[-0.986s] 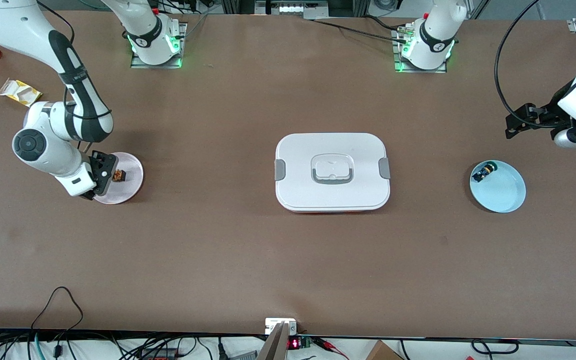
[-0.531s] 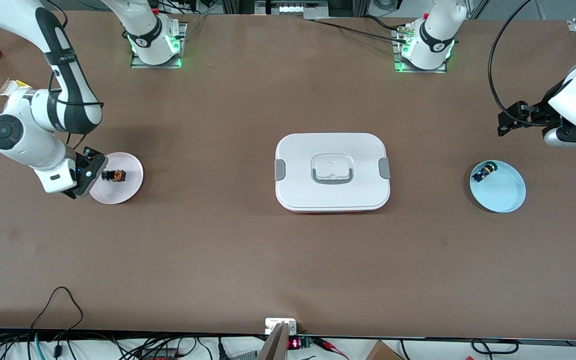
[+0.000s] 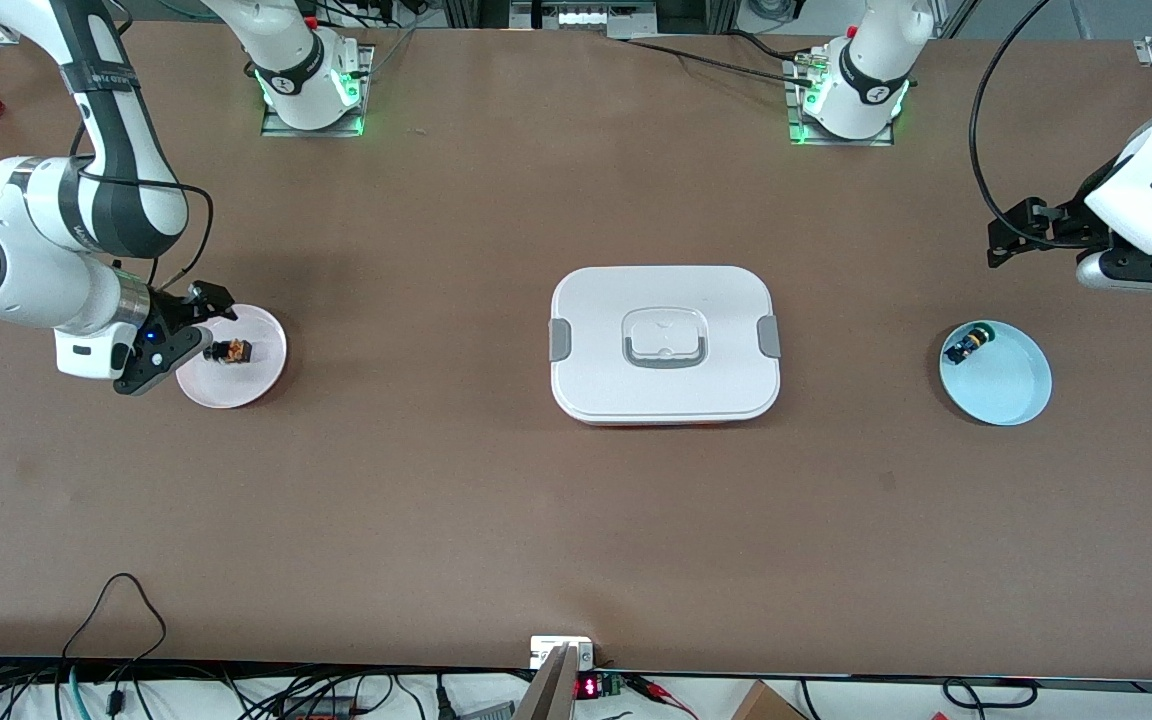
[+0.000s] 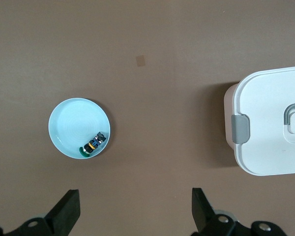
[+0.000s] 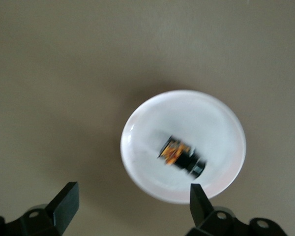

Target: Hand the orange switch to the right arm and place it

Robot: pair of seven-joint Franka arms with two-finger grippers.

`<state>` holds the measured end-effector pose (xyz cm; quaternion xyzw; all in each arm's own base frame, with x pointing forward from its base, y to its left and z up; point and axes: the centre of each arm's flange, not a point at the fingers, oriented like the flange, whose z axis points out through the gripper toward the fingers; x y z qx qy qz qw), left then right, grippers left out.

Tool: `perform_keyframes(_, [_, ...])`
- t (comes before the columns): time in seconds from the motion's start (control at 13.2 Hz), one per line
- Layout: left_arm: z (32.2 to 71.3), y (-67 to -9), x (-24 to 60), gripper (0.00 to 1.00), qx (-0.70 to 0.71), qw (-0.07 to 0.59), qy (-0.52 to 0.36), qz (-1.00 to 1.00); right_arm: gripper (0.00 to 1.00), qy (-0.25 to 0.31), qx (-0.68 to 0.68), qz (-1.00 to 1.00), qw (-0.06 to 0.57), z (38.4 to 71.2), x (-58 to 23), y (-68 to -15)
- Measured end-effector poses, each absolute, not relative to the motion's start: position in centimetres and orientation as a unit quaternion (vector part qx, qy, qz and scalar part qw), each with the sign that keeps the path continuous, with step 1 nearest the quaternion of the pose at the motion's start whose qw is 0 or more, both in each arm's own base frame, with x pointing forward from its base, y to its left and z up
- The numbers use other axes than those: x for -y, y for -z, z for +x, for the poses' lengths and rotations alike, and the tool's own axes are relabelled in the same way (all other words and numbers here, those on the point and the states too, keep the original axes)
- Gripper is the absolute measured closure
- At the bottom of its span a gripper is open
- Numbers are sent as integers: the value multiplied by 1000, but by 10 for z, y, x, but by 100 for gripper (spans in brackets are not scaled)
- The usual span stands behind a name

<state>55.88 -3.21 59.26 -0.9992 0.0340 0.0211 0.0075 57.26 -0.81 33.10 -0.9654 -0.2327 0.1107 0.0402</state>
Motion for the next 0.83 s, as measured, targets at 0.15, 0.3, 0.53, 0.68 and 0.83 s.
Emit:
perform_keyframes(0.15, [559,-592,33,0,-35,8,-22,-999,0,-150,124,-981,29,566,-10,-333])
perform_keyframes(0.3, [559,-592,33,0,-35,8,-22,-999,0,-175,58,-983,13,563,-29,-340])
perform_keyframes(0.53, [557,-592,33,0,-35,8,-27,-999,0,-182,42,-982,-6,574,-37,-379])
perform_keyframes(0.68, [557,-592,34,0,-35,8,-28,-999,0,-168,51,-984,-38,586,-33,-422])
perform_keyframes(0.83, [557,-592,34,0,-35,8,-29,-999,0,-147,55,-986,-58,594,-35,-464])
